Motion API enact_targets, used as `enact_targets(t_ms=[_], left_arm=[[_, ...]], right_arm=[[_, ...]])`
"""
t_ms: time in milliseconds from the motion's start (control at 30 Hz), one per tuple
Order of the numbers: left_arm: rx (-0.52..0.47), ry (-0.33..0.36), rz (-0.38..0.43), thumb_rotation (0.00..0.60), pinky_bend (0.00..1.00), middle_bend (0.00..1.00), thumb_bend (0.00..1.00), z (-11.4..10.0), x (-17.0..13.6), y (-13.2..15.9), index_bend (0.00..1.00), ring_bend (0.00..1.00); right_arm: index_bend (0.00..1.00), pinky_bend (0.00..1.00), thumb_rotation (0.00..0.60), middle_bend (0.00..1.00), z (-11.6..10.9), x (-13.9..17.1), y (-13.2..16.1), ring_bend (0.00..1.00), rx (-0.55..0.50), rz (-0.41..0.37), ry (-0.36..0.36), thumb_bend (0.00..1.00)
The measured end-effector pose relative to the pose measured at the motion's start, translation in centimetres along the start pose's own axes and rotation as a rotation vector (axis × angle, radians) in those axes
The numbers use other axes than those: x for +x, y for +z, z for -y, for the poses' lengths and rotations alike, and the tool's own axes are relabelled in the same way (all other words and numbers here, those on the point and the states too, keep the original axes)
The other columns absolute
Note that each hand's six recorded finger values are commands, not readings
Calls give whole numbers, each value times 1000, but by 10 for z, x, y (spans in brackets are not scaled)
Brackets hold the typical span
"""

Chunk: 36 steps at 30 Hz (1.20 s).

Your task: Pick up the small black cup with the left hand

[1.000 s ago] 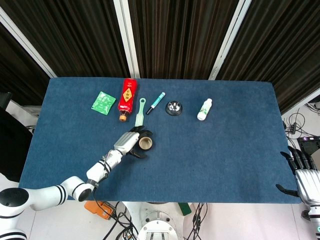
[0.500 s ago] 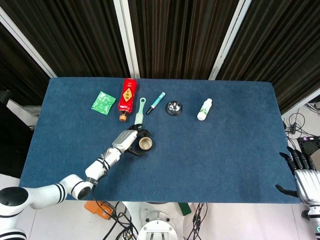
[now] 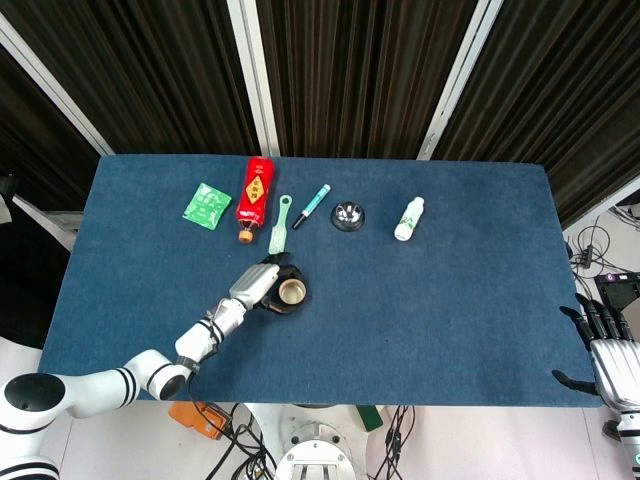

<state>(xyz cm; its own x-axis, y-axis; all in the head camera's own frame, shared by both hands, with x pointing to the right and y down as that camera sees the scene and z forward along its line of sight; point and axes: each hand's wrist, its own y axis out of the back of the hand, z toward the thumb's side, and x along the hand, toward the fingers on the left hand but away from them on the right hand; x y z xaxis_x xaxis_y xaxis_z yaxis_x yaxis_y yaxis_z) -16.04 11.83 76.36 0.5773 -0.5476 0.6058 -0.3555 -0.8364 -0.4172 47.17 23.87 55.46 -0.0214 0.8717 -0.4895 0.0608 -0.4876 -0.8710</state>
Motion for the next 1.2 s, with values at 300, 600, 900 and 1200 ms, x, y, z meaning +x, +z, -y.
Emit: enact_targets(t_ms=[300, 600, 900, 1200], left_arm=[[-3, 5, -2, 600, 77, 467, 344, -6, -4, -2, 439, 85], [37, 36, 34, 600, 83, 467, 345, -30, -14, 10, 439, 85], [196, 105, 64, 600, 83, 466, 345, -79, -28, 41, 439, 90], [338, 160, 18, 600, 92, 466, 346, -140, -36, 66, 439, 98]], right_arm=[[222, 64, 600, 65, 0, 0, 0, 7, 1, 0, 0, 204], [222, 64, 600, 65, 1, 0, 1, 7, 3, 0, 3, 204], [222, 64, 600, 65, 1, 0, 2, 7, -5, -2, 7, 204], [219, 64, 600, 65, 2, -4, 3, 8, -28, 5, 11, 204]])
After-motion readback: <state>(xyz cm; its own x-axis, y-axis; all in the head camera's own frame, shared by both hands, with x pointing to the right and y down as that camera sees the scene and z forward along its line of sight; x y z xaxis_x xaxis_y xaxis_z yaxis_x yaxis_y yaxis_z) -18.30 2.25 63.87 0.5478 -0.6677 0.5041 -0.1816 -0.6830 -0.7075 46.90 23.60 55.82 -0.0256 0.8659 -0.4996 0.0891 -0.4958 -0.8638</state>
